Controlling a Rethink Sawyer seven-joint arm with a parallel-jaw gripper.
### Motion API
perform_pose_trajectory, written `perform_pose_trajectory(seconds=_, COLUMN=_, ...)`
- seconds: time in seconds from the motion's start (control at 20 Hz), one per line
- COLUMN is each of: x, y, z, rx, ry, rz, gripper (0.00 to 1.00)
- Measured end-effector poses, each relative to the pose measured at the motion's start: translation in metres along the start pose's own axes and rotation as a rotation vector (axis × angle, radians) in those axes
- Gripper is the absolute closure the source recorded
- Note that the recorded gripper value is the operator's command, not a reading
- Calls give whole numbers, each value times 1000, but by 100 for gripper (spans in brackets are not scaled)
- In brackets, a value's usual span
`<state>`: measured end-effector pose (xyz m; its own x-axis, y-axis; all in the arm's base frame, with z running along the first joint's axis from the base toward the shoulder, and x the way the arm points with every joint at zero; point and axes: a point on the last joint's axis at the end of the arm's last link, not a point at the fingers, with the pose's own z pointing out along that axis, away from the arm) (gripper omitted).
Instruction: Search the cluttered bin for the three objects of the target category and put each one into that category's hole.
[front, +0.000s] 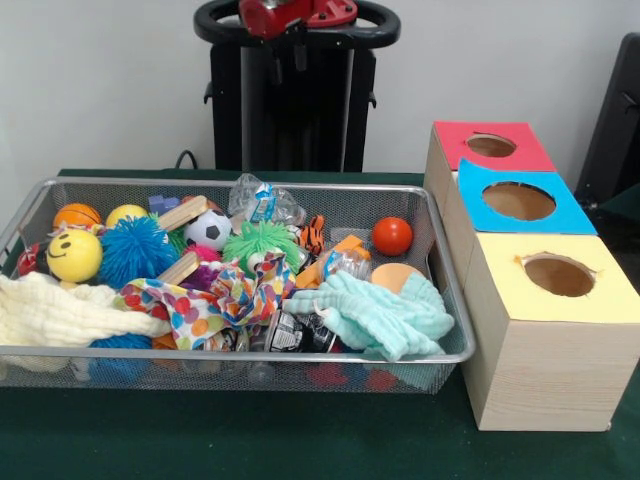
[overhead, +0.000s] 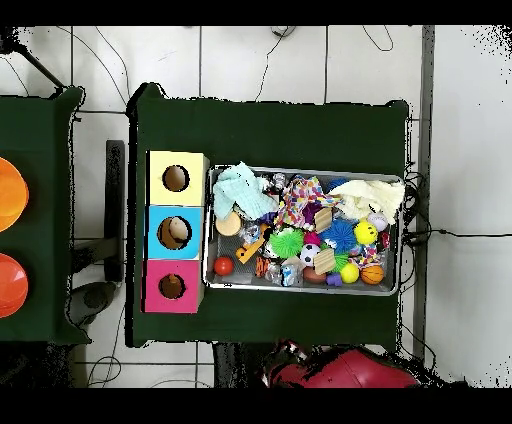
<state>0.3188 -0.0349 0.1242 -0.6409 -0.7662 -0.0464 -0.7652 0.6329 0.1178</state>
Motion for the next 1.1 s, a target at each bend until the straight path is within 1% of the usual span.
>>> perform_pose_trajectory(seconds=0.2, x=-16, y=1, z=-2, rx=-19, ry=14, rz=19, gripper=0)
perform_pose_trajectory(seconds=0.25, x=-22, y=0, z=-3, rx=-25, ry=25, rz=30, gripper=0)
perform_pose_trajectory(seconds=0.35, x=-27, y=-2, z=-4, rx=-31, ry=36, rz=38, gripper=0)
perform_pose_trajectory(seconds=0.6, x=-45, y=-14, z=-6, rx=-54, ry=82, rz=74, gripper=0)
perform_pose_trajectory(seconds=0.8, x=-56, y=-23, z=-8, rx=-67, ry=103, rz=99, gripper=0)
perform_pose_trajectory(seconds=1.1, x=-70, y=-36, z=-9, rx=-76, ry=137, rz=114, gripper=0)
